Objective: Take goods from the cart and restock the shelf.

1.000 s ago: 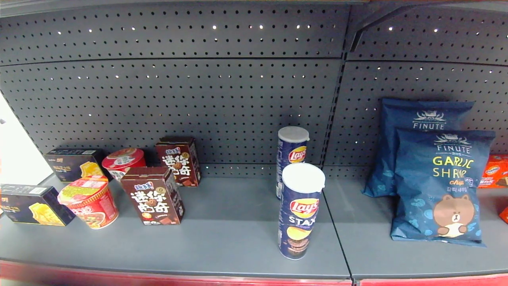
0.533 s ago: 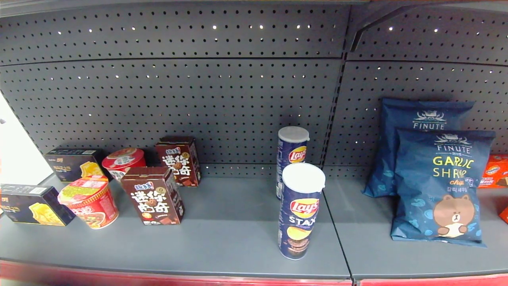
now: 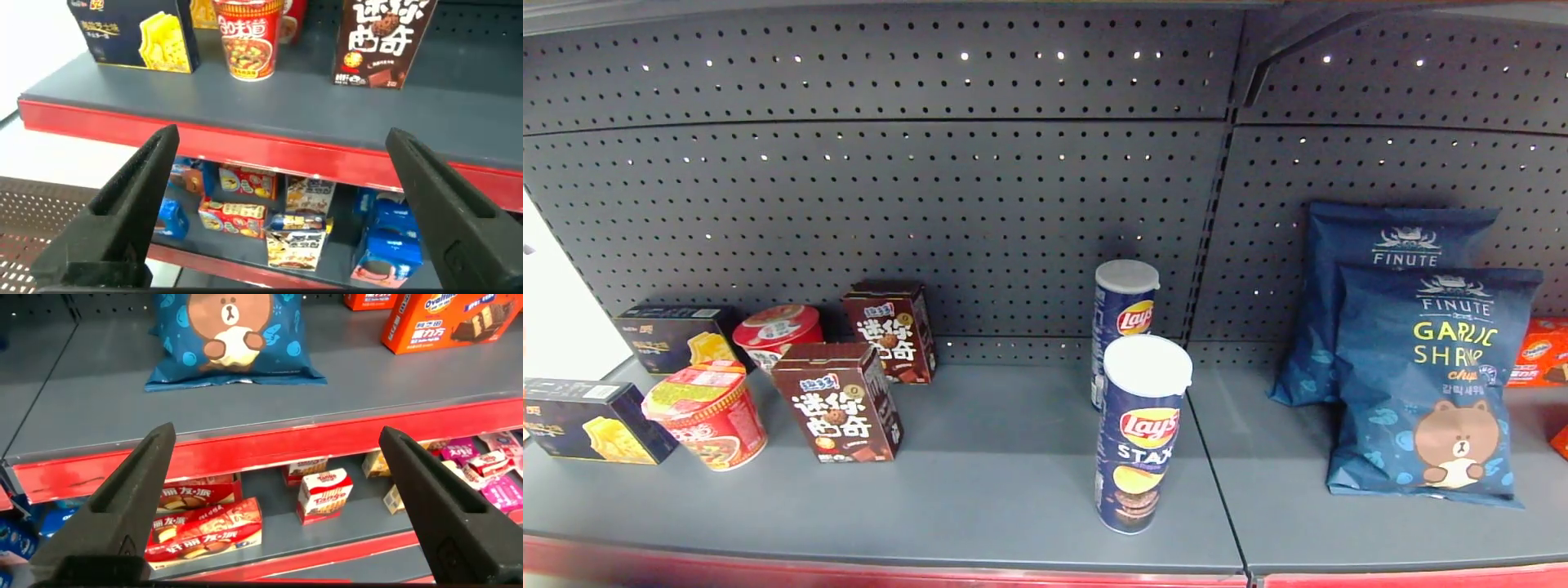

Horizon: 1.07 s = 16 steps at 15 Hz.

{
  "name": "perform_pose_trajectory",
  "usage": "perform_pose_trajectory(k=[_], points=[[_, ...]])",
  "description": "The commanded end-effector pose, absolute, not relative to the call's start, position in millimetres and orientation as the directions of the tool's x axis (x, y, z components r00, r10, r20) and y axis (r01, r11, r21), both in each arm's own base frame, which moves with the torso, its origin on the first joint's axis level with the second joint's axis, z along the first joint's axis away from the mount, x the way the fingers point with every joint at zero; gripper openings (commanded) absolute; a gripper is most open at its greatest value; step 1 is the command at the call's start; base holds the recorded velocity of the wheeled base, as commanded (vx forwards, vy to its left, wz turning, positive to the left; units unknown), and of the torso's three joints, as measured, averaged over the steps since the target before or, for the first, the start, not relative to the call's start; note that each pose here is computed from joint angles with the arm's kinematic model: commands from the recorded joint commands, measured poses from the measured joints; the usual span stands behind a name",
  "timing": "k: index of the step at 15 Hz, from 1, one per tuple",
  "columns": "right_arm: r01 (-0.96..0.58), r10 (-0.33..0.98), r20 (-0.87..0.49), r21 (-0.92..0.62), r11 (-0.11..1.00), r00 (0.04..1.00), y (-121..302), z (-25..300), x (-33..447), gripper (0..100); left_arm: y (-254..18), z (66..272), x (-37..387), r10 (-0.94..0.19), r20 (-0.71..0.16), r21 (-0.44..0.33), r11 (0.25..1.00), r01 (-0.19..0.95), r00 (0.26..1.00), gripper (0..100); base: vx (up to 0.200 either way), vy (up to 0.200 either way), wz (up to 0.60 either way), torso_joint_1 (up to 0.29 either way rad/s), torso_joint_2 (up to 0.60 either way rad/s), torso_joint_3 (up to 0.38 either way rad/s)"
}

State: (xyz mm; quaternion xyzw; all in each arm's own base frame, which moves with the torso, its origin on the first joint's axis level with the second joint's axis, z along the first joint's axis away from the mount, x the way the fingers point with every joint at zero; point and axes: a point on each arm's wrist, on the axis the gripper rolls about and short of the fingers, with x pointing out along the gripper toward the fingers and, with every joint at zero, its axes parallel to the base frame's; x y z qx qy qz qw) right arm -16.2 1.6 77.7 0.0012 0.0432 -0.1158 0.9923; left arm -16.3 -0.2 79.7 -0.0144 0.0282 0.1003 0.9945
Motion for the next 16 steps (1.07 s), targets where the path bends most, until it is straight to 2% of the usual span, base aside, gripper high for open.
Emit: perform_pose_trajectory(k=[1, 3, 5, 6, 7, 8, 9, 10, 12, 14, 16], points=[[0.231, -0.23, -0.089, -0.008, 0.973, 0.969, 1.5, 77.8, -15.8, 100, -0.1, 79.7, -16.1, 0.201, -0.063, -0.022, 0.979, -0.203, 0.978, 100, 0.0, 0.0, 0.0, 0.0, 0.0, 0.0], [0.231, -0.23, -0.09, -0.008, 0.973, 0.969, 1.5, 77.7, -15.9, 100, -0.6, 79.4, -15.9, 0.178, -0.067, -0.013, 0.984, -0.179, 0.982, 100, 0.0, 0.0, 0.0, 0.0, 0.0, 0.0], [0.231, -0.23, -0.09, -0.008, 0.973, 0.969, 1.5, 77.7, -15.9, 100, -3.2, 79.4, -15.6, 0.06, -0.067, 0.024, 0.998, -0.058, 0.996, 100, 0.0, 0.0, 0.0, 0.0, 0.0, 0.0], [0.229, -0.229, -0.09, -0.008, 0.973, 0.969, 1.6, 77.7, -15.8, 100, -4.0, 79.3, -15.6, 0.017, -0.069, 0.067, 0.998, -0.012, 0.998, 100, 0.0, 0.0, 0.0, 0.0, 0.0, 0.0], [0.229, -0.229, -0.09, -0.008, 0.973, 0.969, 1.6, 77.7, -15.8, 100, -1.7, 78.2, -17.5, -0.139, -0.058, 0.069, 0.987, 0.143, 0.989, 100, 0.0, 0.0, 0.0, 0.0, 0.0, 0.0], [0.229, -0.229, -0.09, -0.008, 0.973, 0.969, 1.6, 77.7, -15.8, 100, -1.1, 77.0, -18.5, -0.118, -0.06, 0.043, 0.992, 0.12, 0.991, 100, 0.0, 0.0, 0.0, 0.0, 0.0, 0.0], [0.229, -0.229, -0.09, -0.008, 0.973, 0.969, 1.6, 77.7, -15.8, 100, 0.0, 76.2, -18.3, 0.025, -0.074, 0.034, 0.999, -0.022, 0.997, 100, 0.0, 0.0, 0.0, 0.0, 0.0, 0.0], [0.229, -0.229, -0.09, -0.008, 0.973, 0.969, 1.6, 77.7, -15.8, 100, 0.1, 76.2, -18.3, 0.086, -0.069, 0.037, 0.996, -0.083, 0.994, 100, 0.0, 0.0, 0.0, 0.0, 0.0, 0.0], [0.229, -0.229, -0.09, -0.008, 0.973, 0.969, 1.6, 77.7, -15.8, 100, 0.3, 76.4, -18.3, 0.083, -0.067, 0.031, 0.996, -0.081, 0.994, 100, 0.0, 0.0, 0.0, 0.0, 0.0, 0.0], [0.229, -0.229, -0.09, -0.008, 0.973, 0.969, 1.6, 77.7, -15.8, 100, 0.2, 75.7, -20.8, -0.009, -0.029, 0.005, 1.0, 0.009, 1.0, 100, 0.0, 0.0, 0.0, 0.0, 0.0, 0.0], [0.229, -0.229, -0.089, -0.008, 0.973, 0.969, 1.6, 77.8, -15.8, 100, -0.2, 75.2, -22.8, -0.023, -0.003, 0.008, 1.0, 0.023, 1.0, 100, 0.0, 0.0, 0.0, 0.0, 0.0, 0.0]])
